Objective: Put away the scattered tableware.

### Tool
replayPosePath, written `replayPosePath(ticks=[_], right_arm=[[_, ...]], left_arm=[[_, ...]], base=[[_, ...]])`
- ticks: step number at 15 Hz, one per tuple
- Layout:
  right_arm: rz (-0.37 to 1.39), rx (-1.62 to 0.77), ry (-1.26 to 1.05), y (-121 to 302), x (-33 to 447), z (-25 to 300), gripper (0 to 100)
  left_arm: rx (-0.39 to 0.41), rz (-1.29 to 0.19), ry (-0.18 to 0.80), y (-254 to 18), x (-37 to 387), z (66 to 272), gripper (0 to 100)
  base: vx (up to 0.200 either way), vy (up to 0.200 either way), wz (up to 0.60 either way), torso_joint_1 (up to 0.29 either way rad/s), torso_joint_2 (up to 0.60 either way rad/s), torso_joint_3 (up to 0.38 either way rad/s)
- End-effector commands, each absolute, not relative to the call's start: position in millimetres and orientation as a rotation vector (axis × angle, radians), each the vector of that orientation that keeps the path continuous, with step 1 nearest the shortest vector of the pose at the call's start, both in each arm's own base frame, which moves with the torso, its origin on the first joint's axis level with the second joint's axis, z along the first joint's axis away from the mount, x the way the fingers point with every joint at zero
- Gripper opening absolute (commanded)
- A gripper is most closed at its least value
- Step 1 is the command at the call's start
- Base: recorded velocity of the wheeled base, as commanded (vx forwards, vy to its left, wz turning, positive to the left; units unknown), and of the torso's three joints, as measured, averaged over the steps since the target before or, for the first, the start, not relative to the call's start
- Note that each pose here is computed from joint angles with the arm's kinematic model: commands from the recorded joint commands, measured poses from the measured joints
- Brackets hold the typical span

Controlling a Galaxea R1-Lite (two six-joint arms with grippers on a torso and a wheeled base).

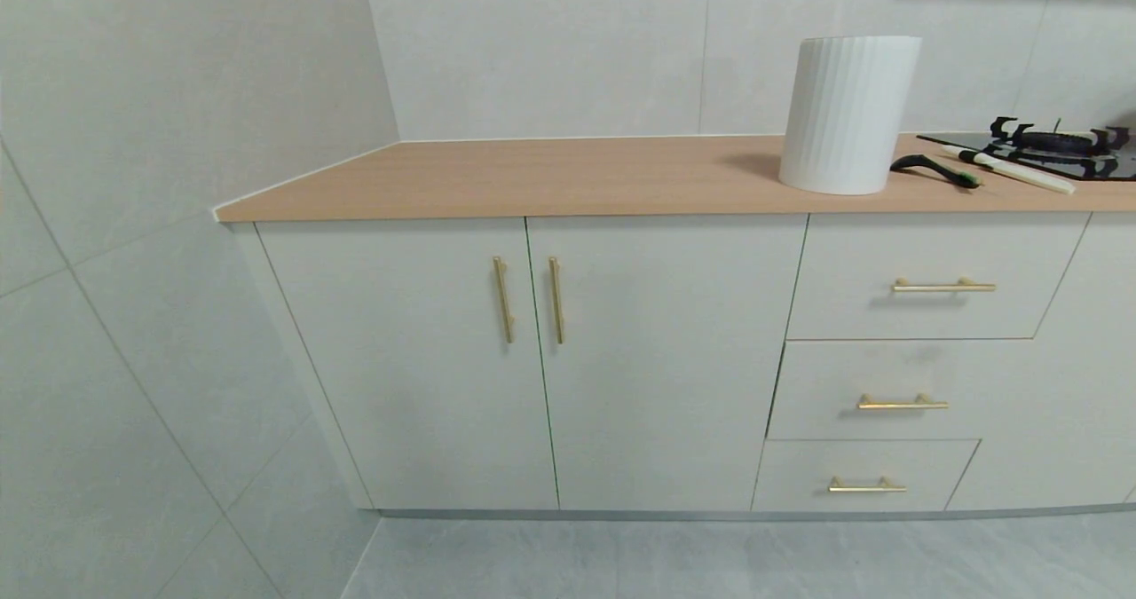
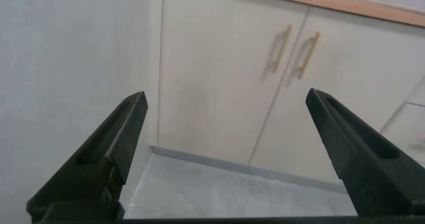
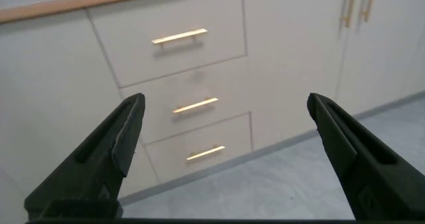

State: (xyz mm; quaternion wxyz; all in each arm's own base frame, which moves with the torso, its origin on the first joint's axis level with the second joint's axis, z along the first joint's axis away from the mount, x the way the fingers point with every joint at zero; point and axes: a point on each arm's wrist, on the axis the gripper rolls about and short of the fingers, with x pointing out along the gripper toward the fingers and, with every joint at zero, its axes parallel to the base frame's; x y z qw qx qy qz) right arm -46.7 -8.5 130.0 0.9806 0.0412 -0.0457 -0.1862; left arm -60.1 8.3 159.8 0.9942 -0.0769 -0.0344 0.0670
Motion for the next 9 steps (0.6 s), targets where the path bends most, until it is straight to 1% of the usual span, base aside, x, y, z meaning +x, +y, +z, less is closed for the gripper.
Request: replayPosePath(ticks=[1,2,3,4,5,8,9], right_arm=[[-0.397,0.073,-0.073,-8.6,-37.7,106.5,100],[-0.39,0.067,-0.061,-8.5,-34.6,100.4,100],[-0.339,0.06,-0.061,-7.4,-26.8,86.3,100],[-0.297,0.059,-0.074,-6.6,-24.0,82.3,100],[-0.249,0.058,-0.057,-5.5,-23.6,80.6,100],[-0.152,0.052,-0.044,-3.4,-23.1,79.6,100],[-0.094,0.049,-0.038,-2.1,-23.0,79.1,100]], left_arm=[[-0.096,0.188,-0.085,4.3,-63.2,142.4,100],[-0.091,0.198,-0.067,4.5,-60.3,137.6,100],[-0.093,0.204,-0.05,4.6,-53.7,128.7,100],[-0.093,0.2,-0.055,4.6,-48.7,123.1,100],[-0.084,0.199,-0.049,4.6,-41.3,112.1,100],[0.002,0.2,-0.039,4.5,-24.4,82.0,100],[0.026,0.186,-0.042,4.2,-23.3,80.0,100]], base=[[0.0,0.0,0.0,0.0,0.0,0.0],[0.0,0.0,0.0,0.0,0.0,0.0],[0.0,0.0,0.0,0.0,0.0,0.0],[0.0,0.0,0.0,0.0,0.0,0.0],[0.0,0.0,0.0,0.0,0.0,0.0],[0.0,0.0,0.0,0.0,0.0,0.0],[0.0,0.0,0.0,0.0,0.0,0.0]])
